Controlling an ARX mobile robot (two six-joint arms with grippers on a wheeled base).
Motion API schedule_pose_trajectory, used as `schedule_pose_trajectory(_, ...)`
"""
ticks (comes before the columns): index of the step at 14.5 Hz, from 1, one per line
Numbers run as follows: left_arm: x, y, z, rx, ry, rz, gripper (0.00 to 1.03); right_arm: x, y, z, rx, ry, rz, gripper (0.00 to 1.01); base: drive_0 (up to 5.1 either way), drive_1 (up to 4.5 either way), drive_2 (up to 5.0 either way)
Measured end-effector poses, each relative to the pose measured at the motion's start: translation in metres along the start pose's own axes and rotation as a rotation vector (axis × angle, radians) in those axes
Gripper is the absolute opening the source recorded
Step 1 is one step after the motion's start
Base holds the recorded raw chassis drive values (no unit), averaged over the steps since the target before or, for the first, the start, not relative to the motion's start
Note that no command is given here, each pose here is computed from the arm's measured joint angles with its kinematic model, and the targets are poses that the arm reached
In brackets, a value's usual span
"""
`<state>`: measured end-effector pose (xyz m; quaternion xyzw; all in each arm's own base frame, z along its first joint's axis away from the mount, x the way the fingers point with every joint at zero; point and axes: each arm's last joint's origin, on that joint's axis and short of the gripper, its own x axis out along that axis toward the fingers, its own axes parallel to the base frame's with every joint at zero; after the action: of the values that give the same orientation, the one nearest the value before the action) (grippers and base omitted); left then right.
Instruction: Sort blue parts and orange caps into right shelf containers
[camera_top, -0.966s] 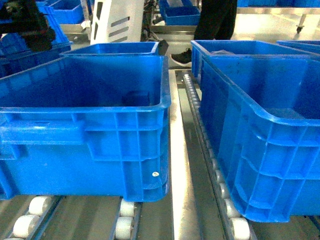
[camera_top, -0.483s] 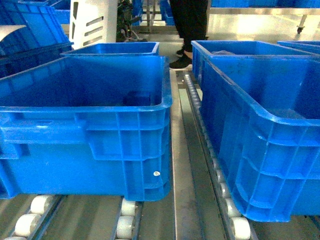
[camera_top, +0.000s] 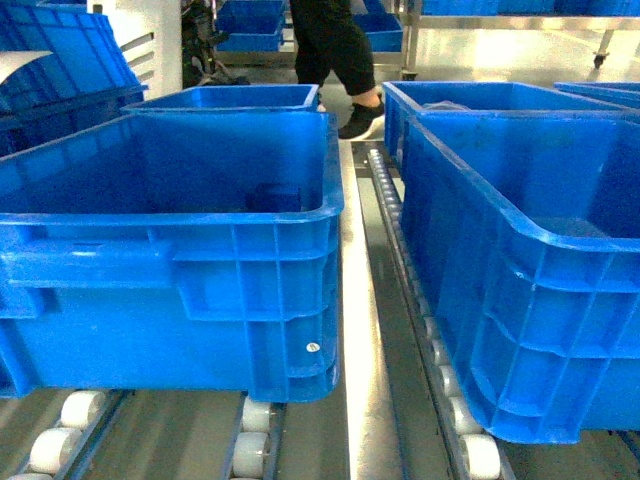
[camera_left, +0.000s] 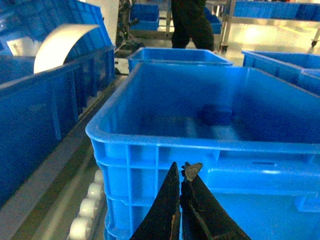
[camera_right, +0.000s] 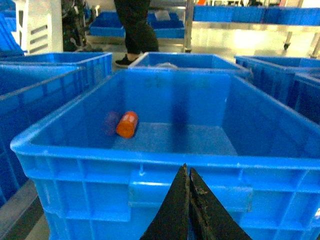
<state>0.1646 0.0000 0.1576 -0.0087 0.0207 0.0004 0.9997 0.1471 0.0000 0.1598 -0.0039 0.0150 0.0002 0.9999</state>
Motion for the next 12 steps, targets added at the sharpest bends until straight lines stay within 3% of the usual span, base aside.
schedule_pose_trajectory(2,-0.009,0.000,0.008,0.000,-0.040,-0.001,0.02,-0.007,0.000,0.005,0.000,-0.026,0.000,0.02,0.0,0.00,0.0)
schedule_pose_trajectory(4,-0.019,0.000,0.003,0.000,-0.017,0.000,0.02,-0.013,0.000,0.007,0.000,-0.031,0.000,0.02,0.0,0.00,0.0)
schedule_pose_trajectory(12,-0.043,0.000,0.012,0.000,-0.053,-0.001,0.02,-0.033,0.000,0.010,0.000,-0.045,0.000,0.02,0.0,0.00,0.0)
